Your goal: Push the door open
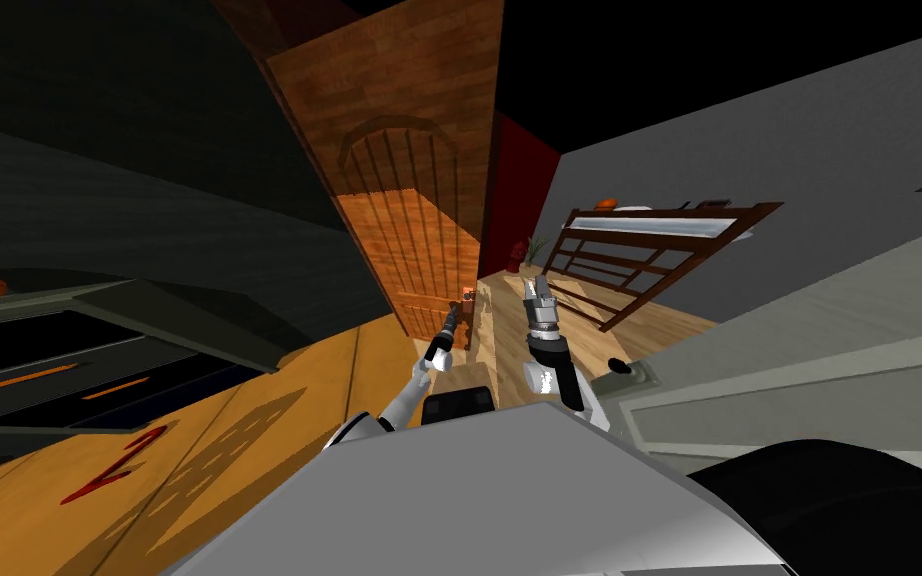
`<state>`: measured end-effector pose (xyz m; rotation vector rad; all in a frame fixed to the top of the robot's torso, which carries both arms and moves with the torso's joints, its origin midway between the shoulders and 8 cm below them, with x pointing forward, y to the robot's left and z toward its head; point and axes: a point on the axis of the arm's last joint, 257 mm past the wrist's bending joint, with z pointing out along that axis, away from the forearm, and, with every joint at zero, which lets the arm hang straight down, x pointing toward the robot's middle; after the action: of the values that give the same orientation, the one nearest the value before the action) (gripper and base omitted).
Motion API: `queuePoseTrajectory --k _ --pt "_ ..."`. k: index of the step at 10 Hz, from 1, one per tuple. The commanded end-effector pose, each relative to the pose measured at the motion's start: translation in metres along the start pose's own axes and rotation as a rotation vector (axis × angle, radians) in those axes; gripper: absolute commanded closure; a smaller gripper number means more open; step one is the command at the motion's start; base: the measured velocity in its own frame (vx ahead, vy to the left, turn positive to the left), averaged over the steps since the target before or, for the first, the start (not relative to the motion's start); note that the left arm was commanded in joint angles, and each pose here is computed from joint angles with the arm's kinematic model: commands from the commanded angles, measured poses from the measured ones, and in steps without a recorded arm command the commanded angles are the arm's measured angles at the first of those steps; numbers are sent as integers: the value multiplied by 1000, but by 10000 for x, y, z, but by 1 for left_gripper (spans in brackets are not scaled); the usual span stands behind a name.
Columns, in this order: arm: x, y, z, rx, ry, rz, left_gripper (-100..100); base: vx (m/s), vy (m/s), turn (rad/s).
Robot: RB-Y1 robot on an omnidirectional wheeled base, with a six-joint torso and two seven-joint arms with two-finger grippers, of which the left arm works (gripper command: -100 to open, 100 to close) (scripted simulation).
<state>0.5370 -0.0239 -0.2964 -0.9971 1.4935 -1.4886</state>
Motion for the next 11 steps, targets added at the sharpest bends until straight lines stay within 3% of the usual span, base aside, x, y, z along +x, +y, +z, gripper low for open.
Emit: queuePoseTrajectory --k 1,2,3,4,5,7,9,11 --pt "9 -6 5 1 0 -2 -100 -65 -98 16" --pt "4 -4 3 0 0 -1 -100 -31 -45 4" --pt "-164 47 -21 -8 -11 26 -100 111 -43 -25" --pt "-164 47 -21 -8 -11 26 -100 133 -35 1" --pt "-316 84 -39 -15 -22 49 -100 189 -76 -34" --pt "-391 95 -39 -17 -30 57 -100 228 -99 -23" --pt "-358 77 -18 -14 -32 46 -100 211 -109 -28" --pt "-184 17 31 -5 -26 10 -100 194 -124 -27"
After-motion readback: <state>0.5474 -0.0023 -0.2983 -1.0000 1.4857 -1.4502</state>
